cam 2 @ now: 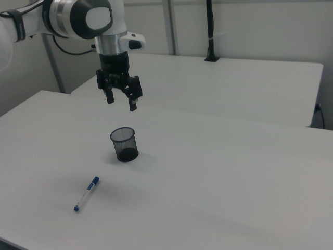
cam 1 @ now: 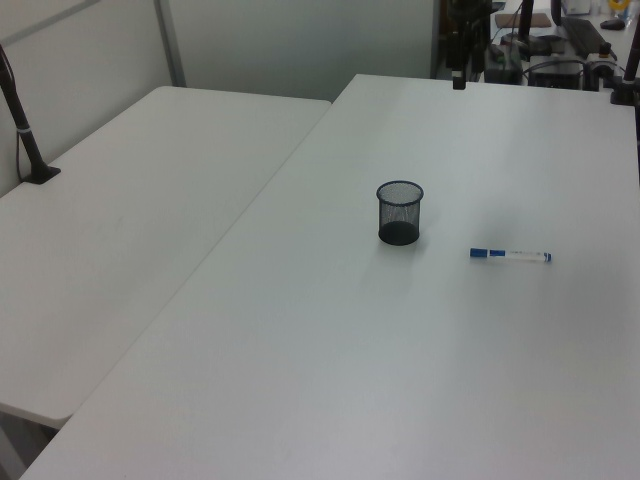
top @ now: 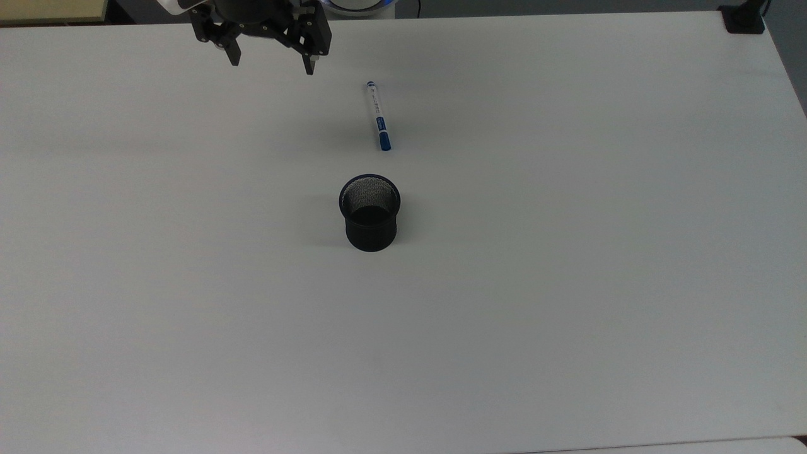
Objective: Insert the marker
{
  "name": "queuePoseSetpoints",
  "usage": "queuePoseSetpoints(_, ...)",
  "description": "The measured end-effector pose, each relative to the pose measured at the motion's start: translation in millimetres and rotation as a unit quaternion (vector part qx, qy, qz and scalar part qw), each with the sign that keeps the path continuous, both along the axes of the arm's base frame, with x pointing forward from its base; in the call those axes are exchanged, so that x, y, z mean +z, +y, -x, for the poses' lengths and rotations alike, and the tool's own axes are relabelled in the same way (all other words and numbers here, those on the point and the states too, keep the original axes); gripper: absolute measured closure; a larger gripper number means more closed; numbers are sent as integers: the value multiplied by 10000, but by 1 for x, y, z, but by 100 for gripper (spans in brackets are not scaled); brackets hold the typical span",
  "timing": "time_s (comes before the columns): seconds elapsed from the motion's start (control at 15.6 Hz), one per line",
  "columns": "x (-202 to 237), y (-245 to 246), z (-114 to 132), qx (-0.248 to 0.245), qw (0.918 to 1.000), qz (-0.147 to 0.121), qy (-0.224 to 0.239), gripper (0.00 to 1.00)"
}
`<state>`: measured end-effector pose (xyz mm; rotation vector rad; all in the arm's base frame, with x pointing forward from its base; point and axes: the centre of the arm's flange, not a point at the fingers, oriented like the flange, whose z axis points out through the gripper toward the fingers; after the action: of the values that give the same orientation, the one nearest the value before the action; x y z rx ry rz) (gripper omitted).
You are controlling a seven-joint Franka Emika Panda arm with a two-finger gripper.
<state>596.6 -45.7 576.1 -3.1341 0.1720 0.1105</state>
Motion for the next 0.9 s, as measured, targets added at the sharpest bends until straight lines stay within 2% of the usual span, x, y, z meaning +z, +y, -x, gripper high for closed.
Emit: queuePoseSetpoints(0.9, -3, 1, 0, 5, 10000, -3, 35, 0)
